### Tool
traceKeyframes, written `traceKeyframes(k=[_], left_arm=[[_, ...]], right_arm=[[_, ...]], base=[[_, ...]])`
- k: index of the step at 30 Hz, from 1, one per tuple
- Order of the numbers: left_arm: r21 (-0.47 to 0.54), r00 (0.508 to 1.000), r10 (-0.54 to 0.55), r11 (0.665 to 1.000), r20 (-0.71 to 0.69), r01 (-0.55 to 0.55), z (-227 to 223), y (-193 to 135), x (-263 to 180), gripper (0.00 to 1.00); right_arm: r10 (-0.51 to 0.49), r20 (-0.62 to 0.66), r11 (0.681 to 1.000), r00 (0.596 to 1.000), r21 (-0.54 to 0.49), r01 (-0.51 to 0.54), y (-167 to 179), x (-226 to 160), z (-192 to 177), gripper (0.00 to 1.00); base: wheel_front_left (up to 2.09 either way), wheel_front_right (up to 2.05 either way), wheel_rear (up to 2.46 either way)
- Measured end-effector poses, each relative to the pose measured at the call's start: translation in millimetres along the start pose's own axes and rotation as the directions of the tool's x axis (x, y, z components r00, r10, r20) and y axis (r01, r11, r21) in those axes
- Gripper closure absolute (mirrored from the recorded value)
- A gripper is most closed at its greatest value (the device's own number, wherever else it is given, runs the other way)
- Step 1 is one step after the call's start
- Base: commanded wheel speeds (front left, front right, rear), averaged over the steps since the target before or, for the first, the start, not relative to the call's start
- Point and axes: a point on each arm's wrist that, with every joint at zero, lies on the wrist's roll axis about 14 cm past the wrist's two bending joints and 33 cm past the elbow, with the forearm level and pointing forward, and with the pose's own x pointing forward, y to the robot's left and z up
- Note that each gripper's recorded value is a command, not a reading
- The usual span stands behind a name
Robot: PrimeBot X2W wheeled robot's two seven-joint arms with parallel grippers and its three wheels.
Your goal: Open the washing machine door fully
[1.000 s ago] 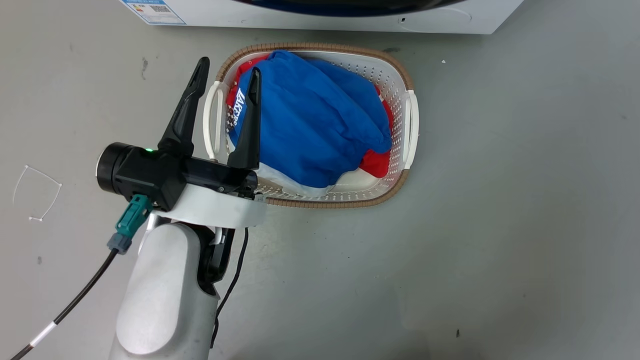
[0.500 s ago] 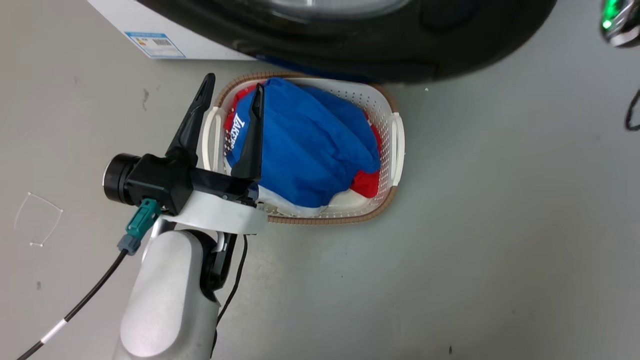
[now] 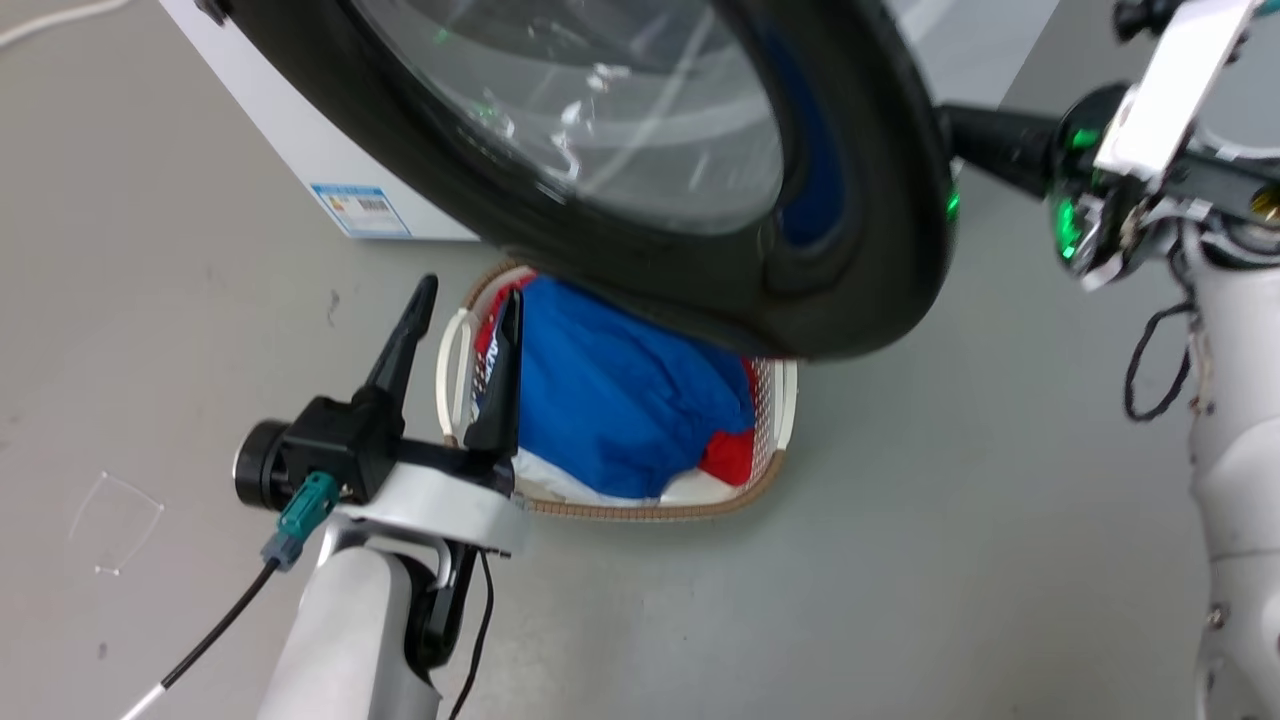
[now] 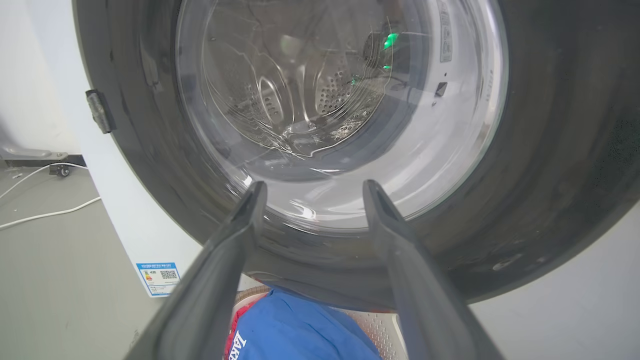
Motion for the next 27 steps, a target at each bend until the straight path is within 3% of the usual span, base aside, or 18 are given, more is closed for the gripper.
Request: traceKeyframes(k=[17, 27], left_arm=[[-0.01, 1.0, 0.031, 0.999, 0.004, -0.031, 19.6, -5.5, -57.9, 0.0], [-0.02, 0.999, 0.044, 0.999, 0.007, -0.044, 23.1, -7.2, -74.9, 0.0]], right_arm=[[0.068, -0.163, 0.996, 0.984, -0.039, -0.075, 42.8, -17.8, -108.6, 1.0], [0.116, -0.199, 0.989, 0.973, -0.067, -0.132, 61.9, -18.6, -147.3, 1.0]], base=[[0.0, 0.0, 0.0], [0.0, 0.0, 0.0]])
